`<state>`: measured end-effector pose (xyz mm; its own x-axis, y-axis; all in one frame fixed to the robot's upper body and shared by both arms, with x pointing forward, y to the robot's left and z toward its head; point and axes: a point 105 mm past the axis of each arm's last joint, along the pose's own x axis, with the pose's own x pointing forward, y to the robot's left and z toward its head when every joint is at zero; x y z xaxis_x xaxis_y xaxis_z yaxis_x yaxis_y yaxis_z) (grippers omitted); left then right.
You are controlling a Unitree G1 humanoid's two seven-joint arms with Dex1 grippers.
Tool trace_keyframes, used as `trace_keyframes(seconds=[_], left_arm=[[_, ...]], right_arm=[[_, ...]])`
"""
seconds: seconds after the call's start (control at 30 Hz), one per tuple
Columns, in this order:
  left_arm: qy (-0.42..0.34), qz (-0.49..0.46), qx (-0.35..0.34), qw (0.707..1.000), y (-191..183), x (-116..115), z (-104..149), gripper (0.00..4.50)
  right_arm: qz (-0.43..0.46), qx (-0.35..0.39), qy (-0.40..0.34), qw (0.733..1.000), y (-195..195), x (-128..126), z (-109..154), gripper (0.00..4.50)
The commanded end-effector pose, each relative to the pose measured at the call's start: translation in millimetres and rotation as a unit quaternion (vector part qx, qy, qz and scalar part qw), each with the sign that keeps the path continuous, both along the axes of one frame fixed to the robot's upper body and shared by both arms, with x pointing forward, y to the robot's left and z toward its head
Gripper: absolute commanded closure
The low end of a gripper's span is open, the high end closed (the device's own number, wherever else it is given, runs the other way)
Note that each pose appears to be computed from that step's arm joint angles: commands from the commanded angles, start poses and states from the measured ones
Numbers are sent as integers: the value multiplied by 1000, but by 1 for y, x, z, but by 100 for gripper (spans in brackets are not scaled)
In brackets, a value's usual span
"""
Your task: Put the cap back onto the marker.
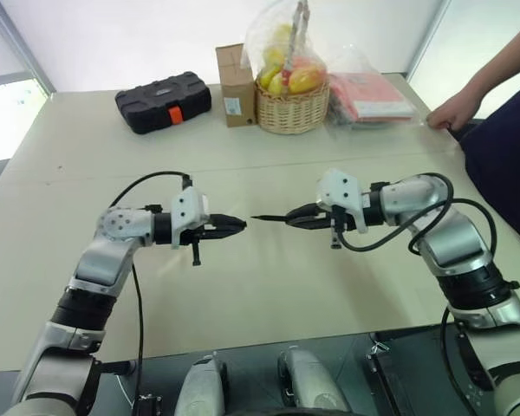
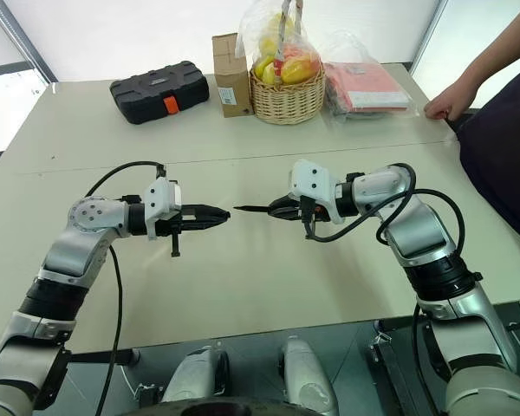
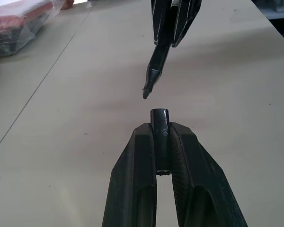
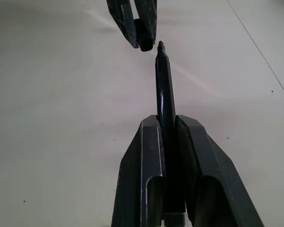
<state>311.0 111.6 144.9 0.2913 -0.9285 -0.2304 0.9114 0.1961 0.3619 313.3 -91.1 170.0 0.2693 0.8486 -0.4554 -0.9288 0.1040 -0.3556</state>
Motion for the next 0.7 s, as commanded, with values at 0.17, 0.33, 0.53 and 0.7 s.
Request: trace_keyframes(seconds=[0.17, 0.33, 0.53, 0.7], left_arm=[[-25, -4, -4, 1000, -3, 0, 12, 450], [-25, -4, -3, 1000, -2, 0, 12, 450], [-25, -4, -2, 1000, -1, -1, 13, 450], [-26, -1, 0, 1000, 1, -1, 14, 450]], right_arm=[[28, 9, -23, 999, 10, -7, 16, 445], [24, 13, -28, 999, 11, -5, 17, 445], [18, 8, -29, 999, 9, -3, 14, 445], [15, 6, -26, 1000, 7, -1, 11, 445]])
